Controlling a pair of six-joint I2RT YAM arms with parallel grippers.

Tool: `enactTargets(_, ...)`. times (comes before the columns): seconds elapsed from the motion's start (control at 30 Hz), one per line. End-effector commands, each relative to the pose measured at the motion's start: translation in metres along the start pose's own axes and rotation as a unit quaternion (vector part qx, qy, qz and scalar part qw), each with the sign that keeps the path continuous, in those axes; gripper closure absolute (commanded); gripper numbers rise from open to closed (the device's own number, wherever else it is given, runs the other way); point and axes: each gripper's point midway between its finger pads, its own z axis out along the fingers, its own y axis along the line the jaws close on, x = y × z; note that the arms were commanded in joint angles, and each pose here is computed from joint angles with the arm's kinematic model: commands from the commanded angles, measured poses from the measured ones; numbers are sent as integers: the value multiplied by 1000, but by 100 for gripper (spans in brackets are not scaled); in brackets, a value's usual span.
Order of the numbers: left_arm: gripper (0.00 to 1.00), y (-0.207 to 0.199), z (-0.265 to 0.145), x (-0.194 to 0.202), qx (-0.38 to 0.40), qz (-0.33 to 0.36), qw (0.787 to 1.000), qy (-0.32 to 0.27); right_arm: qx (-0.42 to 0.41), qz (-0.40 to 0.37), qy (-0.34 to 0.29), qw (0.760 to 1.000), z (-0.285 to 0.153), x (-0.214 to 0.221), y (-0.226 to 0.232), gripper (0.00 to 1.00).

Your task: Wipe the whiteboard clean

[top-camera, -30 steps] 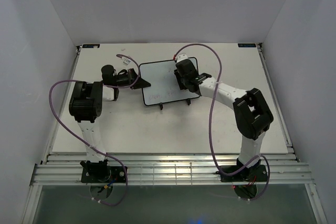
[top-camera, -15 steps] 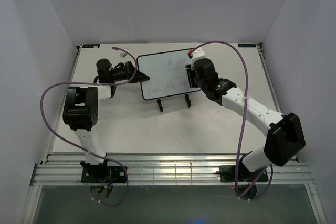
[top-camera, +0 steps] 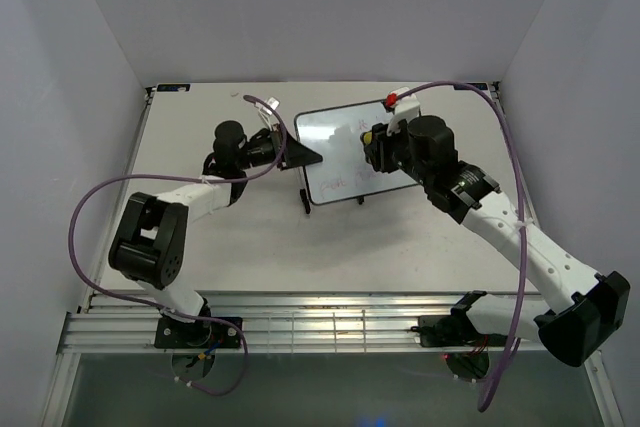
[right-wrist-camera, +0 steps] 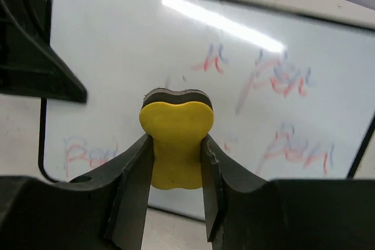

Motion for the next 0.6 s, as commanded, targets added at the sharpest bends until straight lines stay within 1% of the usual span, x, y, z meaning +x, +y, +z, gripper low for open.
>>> enactTargets(0.0,100,-32,-3,18,-6,-41,999,-20,-37,0,41,998,-7,22,19,71)
enactTargets(0.07,100,-48,-6,28,0,-33,999,-22,-50,1,71,996,-11,40,31,72)
enactTargets(0.1,100,-47,-7,39,-4,-38,999,-19,-58,12,80,995,-13,45,37,72)
enactTargets(0.2,100,-61,-6,51,9,-22,1000,-8,-87,16,127,988,-14,70,55,73)
enactTargets(0.27,100,-65,-6,60,9,-30,999,-3,-90,17,161,983,-16,85,64,74)
enactTargets(0.33,100,-71,-8,65,11,-28,1000,-4,-100,16,170,980,-18,89,75,75)
enactTargets(0.43,100,-74,-10,74,14,-29,999,1,-88,7,184,979,-17,102,76,75)
enactTargets(0.57,100,-87,-17,88,33,-28,999,24,-28,-10,203,979,-19,120,47,75)
